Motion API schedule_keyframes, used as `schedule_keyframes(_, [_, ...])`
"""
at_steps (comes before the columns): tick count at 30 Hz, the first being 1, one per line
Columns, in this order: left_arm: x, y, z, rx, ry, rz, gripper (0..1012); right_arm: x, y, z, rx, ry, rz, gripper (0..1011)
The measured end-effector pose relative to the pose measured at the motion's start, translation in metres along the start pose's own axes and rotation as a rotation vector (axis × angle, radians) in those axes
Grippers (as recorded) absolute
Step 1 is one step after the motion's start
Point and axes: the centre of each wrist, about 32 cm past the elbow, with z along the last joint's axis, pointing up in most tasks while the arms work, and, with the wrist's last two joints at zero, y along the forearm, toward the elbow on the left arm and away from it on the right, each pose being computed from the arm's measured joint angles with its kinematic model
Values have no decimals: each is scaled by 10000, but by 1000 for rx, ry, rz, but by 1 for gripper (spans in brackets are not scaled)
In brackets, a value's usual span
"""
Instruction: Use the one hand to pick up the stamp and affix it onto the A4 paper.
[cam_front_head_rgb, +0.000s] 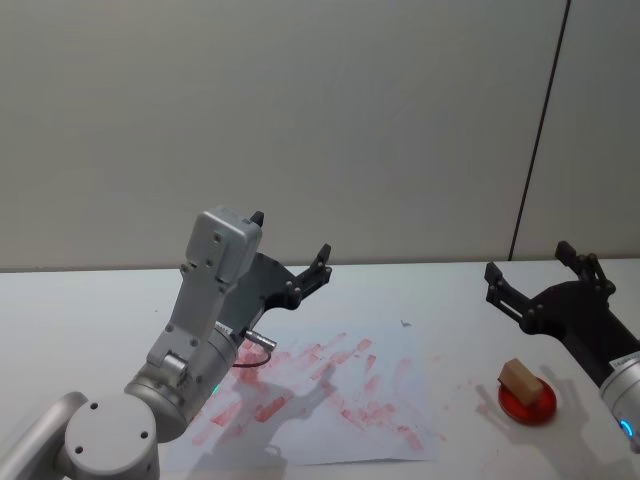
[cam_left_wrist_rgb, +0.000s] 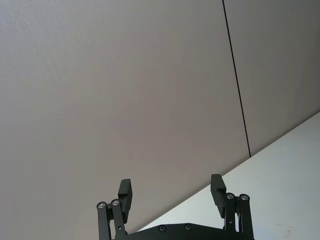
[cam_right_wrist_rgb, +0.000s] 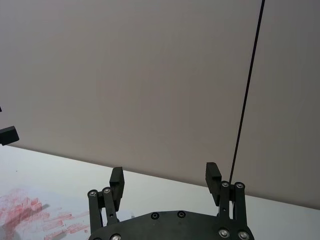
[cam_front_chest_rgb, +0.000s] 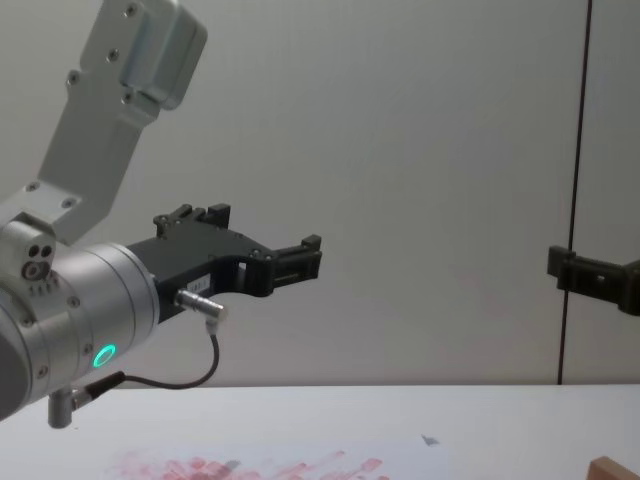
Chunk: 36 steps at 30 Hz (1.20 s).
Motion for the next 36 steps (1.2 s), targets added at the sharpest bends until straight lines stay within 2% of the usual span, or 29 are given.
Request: schedule_keyframes(36, [0, 0, 0, 0, 0, 0, 1001, -1, 0, 0, 0, -1, 1, 1001])
